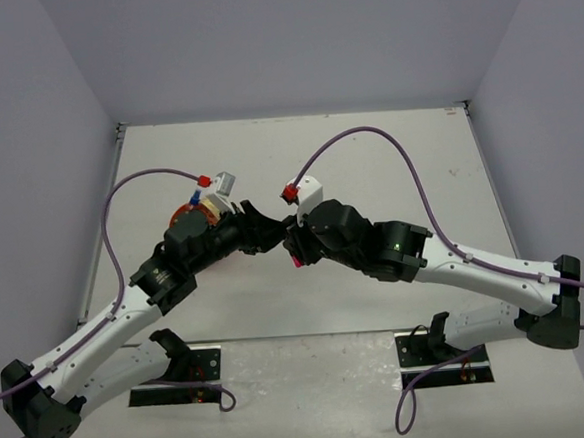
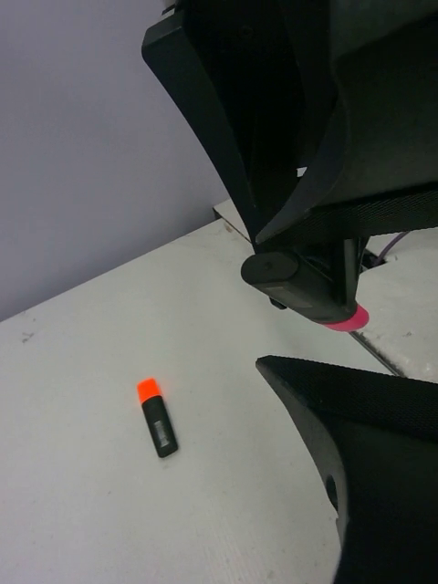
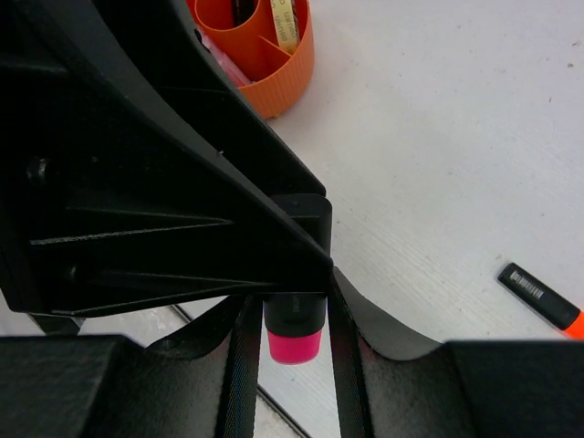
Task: Sort the stationery into containers
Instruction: Place the pen in the storage box.
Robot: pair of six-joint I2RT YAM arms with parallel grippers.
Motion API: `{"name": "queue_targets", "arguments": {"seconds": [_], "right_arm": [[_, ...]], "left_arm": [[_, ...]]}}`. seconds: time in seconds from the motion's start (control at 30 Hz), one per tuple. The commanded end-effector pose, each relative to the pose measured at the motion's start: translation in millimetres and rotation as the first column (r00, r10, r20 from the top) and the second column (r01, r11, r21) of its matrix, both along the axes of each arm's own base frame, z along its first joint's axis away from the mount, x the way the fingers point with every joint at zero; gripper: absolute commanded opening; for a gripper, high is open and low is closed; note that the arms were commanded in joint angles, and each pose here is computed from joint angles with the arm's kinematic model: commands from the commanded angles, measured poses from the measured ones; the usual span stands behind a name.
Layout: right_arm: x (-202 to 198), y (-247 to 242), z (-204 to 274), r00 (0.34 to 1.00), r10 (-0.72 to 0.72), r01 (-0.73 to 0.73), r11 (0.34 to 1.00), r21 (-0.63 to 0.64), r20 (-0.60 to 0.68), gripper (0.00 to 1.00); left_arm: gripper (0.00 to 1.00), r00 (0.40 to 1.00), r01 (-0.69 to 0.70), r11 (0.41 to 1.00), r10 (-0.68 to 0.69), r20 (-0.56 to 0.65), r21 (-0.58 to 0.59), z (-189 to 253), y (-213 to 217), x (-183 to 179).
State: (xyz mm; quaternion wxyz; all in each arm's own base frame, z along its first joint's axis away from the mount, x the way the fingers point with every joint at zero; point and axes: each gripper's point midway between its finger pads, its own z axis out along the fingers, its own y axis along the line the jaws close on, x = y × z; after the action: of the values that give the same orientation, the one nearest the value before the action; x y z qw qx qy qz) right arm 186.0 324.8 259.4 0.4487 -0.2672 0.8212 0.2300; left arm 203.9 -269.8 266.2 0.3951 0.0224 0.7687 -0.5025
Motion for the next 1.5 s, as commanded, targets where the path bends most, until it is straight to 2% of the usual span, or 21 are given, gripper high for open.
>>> {"name": "queue_targets", "arguments": {"seconds": [0.0, 0.1, 0.13, 0.17, 0.27, 0.3, 0.33, 0.37, 0.4, 0.43, 0.47, 0.5, 0.6, 0.7, 0.83, 1.07, 1.37, 1.47], "right_arm": [[8.4, 12.4, 34.9, 0.998, -0.030, 0.026, 0.996, 0.091, 0.047, 0.00], [6.3, 16.2, 36.3, 0.999, -0.017, 0.012, 0.995, 0.102, 0.047, 0.00], [6.8, 17.3, 36.6, 0.999, -0.017, 0.012, 0.994, 0.105, 0.048, 0.00], [6.6, 18.1, 36.4, 0.999, -0.016, 0.011, 0.994, 0.105, 0.048, 0.00], [8.9, 18.2, 34.4, 0.998, -0.027, 0.021, 0.995, 0.102, 0.054, 0.01], [10.6, 14.9, 32.7, 0.998, -0.045, 0.040, 0.994, 0.099, 0.053, 0.36], [12.4, 10.9, 30.8, 0.996, -0.067, 0.062, 0.994, 0.095, 0.052, 0.79], [13.2, 3.2, 26.1, 0.994, -0.110, 0.107, 0.990, 0.087, 0.030, 0.97], [15.9, -0.1, 26.1, 0.991, -0.132, 0.129, 0.988, 0.084, 0.037, 0.99], [16.6, -9.0, 24.5, 0.986, -0.164, 0.160, 0.984, 0.084, 0.037, 0.99], [19.3, -26.8, 22.6, 0.972, -0.232, 0.227, 0.970, 0.087, 0.043, 0.99], [21.8, -40.5, 18.0, 0.956, -0.288, 0.284, 0.955, 0.083, 0.048, 0.99], [19.7, -69.2, 18.9, 0.932, -0.358, 0.350, 0.929, 0.122, 0.050, 0.99], [16.2, -81.9, 14.3, 0.929, -0.368, 0.359, 0.924, 0.132, 0.047, 0.99], [10.5, -95.1, 4.9, 0.926, -0.376, 0.369, 0.921, 0.121, 0.037, 0.99], [6.3, -110.0, -7.7, 0.925, -0.378, 0.373, 0.923, 0.097, 0.047, 0.99], [5.8, -111.1, -21.5, 0.925, -0.379, 0.376, 0.925, 0.062, 0.042, 0.99], [5.0, -108.5, -25.2, 0.930, -0.366, 0.364, 0.930, 0.047, 0.038, 0.99]], "left_arm": [[0.42, 0.997, 0.040, 0.998, -0.037, 0.062, -0.051, 24.7, -11.3, -3.7], [0.18, 0.997, 0.036, 0.999, -0.033, 0.070, -0.036, 22.7, -11.6, -1.5], [0.04, 0.997, 0.046, 0.998, -0.043, 0.071, -0.031, 22.4, -13.2, -2.1], [0.00, 0.996, 0.051, 0.998, -0.049, 0.072, -0.029, 22.9, -14.1, -2.1], [0.00, 0.993, 0.065, 0.998, -0.063, 0.099, -0.018, 27.1, -15.6, -1.7], [0.00, 0.993, 0.020, 1.000, -0.022, 0.116, 0.018, 28.2, -9.5, 5.2], [0.00, 0.991, -0.034, 0.998, 0.025, 0.134, 0.062, 29.1, -1.3, 12.7], [0.00, 0.986, -0.105, 0.988, 0.088, 0.140, 0.114, 26.4, 9.7, 21.7], [0.00, 0.991, -0.106, 0.980, 0.091, 0.099, 0.169, 11.0, 14.9, 18.7], [0.00, 0.957, -0.280, 0.931, 0.251, 0.147, 0.235, 17.1, 41.2, 41.0], [0.00, 0.884, -0.467, 0.817, 0.427, 0.189, 0.338, 14.0, 80.1, 59.0], [0.00, 0.808, -0.586, 0.698, 0.539, 0.237, 0.412, 13.1, 112.7, 66.7], [0.00, 0.639, -0.750, 0.461, 0.690, 0.339, 0.475, 19.0, 163.0, 78.0], [0.00, 0.534, -0.813, 0.328, 0.750, 0.391, 0.481, 23.9, 189.9, 95.3], [0.00, 0.443, -0.849, 0.231, 0.802, 0.402, 0.475, 19.4, 218.8, 114.2], [0.00, 0.352, -0.884, 0.133, 0.819, 0.453, 0.447, 5.0, 237.2, 119.5], [0.00, 0.321, -0.894, 0.101, 0.825, 0.466, 0.437, -19.5, 245.7, 125.4], [0.00, 0.329, -0.888, 0.103, 0.822, 0.464, 0.448, -28.9, 247.0, 128.4]]}}
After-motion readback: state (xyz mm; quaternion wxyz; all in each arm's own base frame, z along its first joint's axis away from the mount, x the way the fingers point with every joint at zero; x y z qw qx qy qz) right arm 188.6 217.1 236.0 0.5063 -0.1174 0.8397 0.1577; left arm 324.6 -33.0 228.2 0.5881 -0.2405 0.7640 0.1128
